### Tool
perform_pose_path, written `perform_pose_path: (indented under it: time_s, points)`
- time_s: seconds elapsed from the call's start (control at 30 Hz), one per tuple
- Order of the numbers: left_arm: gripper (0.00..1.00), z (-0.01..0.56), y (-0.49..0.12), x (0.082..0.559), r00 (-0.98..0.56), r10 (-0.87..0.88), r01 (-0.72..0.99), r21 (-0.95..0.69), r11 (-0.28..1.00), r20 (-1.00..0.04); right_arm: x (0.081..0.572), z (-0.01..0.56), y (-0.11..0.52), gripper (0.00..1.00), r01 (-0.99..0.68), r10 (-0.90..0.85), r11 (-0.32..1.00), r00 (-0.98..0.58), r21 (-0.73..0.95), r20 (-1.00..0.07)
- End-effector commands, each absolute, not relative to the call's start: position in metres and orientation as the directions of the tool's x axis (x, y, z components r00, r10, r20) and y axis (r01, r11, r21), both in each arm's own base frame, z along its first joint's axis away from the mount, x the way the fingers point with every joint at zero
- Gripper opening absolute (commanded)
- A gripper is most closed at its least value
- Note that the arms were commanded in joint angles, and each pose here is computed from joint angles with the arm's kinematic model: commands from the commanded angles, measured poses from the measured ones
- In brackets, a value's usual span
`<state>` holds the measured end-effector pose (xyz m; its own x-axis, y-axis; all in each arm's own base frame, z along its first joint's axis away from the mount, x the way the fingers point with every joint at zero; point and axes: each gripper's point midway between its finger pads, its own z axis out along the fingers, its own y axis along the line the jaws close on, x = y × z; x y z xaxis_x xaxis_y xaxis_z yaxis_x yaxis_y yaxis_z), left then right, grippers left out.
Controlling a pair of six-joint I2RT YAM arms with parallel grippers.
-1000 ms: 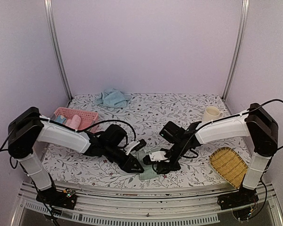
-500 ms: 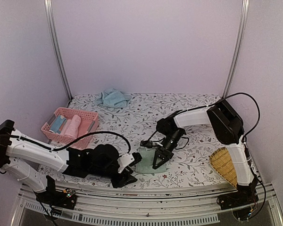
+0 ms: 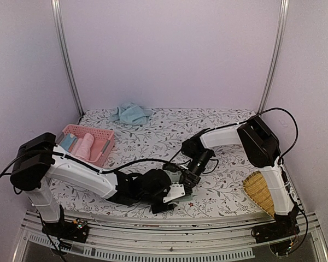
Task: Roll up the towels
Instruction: Roll the towel at the center of the board.
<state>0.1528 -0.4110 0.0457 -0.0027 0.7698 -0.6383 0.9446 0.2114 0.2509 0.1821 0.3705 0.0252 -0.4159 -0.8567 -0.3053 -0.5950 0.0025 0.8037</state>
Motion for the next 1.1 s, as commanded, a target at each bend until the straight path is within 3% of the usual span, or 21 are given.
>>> perform_pose_path:
  time_s: [0.0, 0.2, 0.37, 0.43, 0.57, 0.77, 1.07]
  points:
    - [0.50, 0.029, -0.410, 0.171, 0.073, 0.838, 0.908, 0.384, 0.169, -0.540, 0.173, -0.016, 0.353, 0.06, -0.614, -0.909, 0.078, -0.368, 0.786, -0.196]
    - [0.42, 0.015, -0.405, 0.179, 0.106, 0.875, 0.874, 0.463, 0.144, -0.472, 0.173, -0.006, 0.354, 0.06, -0.612, -0.906, 0.055, -0.362, 0.789, -0.218]
    - [0.21, 0.011, -0.409, 0.170, 0.078, 0.878, 0.904, 0.405, 0.137, -0.473, 0.175, 0.036, 0.358, 0.21, -0.629, -0.884, -0.006, -0.360, 0.777, -0.299]
    - [0.16, 0.011, -0.409, 0.163, 0.050, 0.878, 0.922, 0.360, 0.143, -0.477, 0.181, 0.057, 0.357, 0.29, -0.654, -0.864, -0.038, -0.358, 0.756, -0.353]
    - [0.12, 0.018, -0.407, 0.145, -0.003, 0.877, 0.958, 0.251, 0.141, -0.480, 0.194, 0.073, 0.350, 0.33, -0.692, -0.849, -0.033, -0.362, 0.721, -0.385]
    - [0.09, 0.027, -0.409, 0.127, -0.089, 0.885, 0.981, 0.115, 0.158, -0.458, 0.219, 0.014, 0.333, 0.33, -0.770, -0.887, 0.158, -0.385, 0.618, -0.254]
    - [0.06, 0.025, -0.418, 0.112, -0.163, 0.864, 0.987, -0.067, 0.149, -0.476, 0.243, -0.026, 0.332, 0.30, -0.813, -0.894, 0.258, -0.406, 0.522, -0.191]
